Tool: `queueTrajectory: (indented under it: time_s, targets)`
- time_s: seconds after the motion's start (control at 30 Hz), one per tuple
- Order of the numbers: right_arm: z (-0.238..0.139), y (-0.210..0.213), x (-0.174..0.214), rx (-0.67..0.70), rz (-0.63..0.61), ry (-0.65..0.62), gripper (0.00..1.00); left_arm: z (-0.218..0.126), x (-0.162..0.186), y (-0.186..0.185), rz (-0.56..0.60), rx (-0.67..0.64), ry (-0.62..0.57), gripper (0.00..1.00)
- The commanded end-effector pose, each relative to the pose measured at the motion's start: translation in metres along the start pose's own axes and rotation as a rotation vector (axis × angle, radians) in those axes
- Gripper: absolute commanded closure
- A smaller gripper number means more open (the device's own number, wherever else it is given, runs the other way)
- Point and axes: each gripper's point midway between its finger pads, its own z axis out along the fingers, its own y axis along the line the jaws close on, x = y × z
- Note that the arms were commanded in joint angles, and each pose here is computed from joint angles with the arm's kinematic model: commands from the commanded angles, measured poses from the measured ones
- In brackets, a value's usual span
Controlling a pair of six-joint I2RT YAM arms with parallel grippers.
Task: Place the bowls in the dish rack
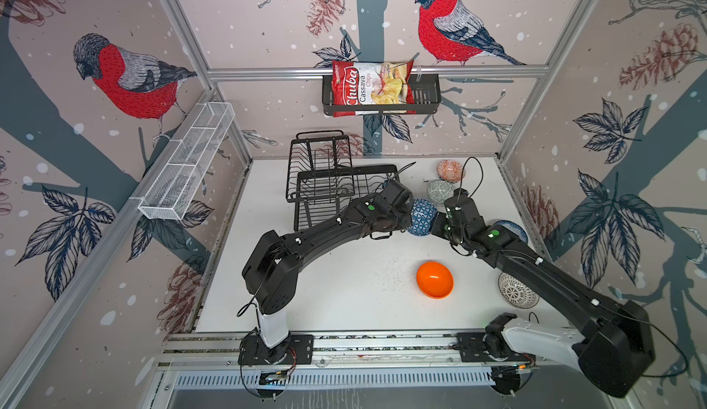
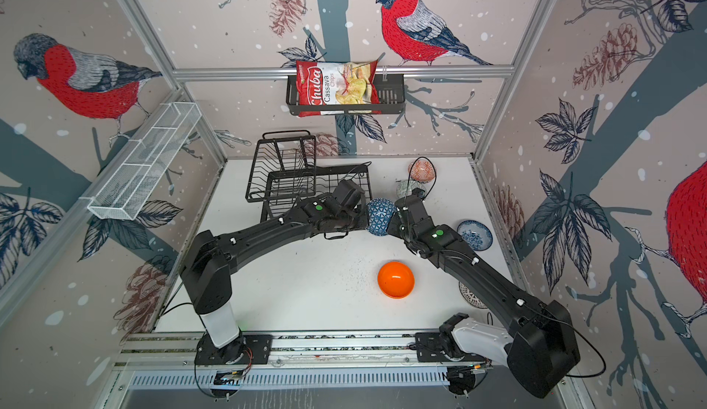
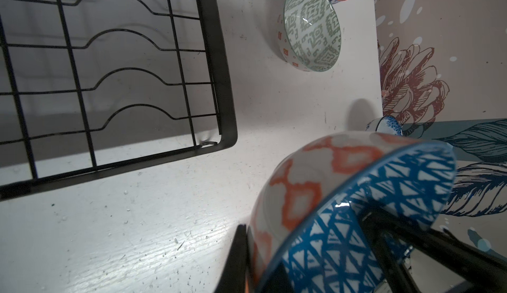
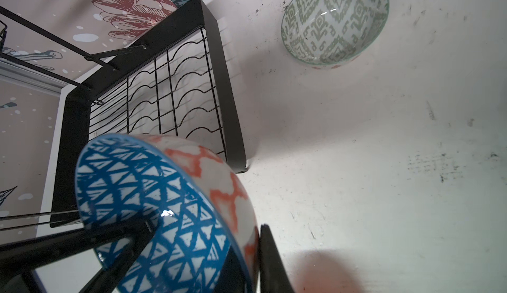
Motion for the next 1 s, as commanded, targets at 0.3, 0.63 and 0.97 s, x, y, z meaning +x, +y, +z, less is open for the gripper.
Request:
queueTrajectory:
  time_s: [0.3,0.63,0.97]
  targets:
    - [0.002,0.017,-0.018,-0.026,0.053,-0.032,0.63,-0.011,-0.008,-0.007,-0.011,0.050,-0.042,1.00]
    - [-0.003,0.033,-0.029,-0.052,0.065,-0.015,0.18,-0.021,-0.023,-0.002,-0.029,0.029,-0.113,1.00]
    - [-0.020,0.045,-0.046,-0.087,0.112,-0.045,0.00,-0.046,-0.050,0.010,-0.045,0.003,-0.244,1.00]
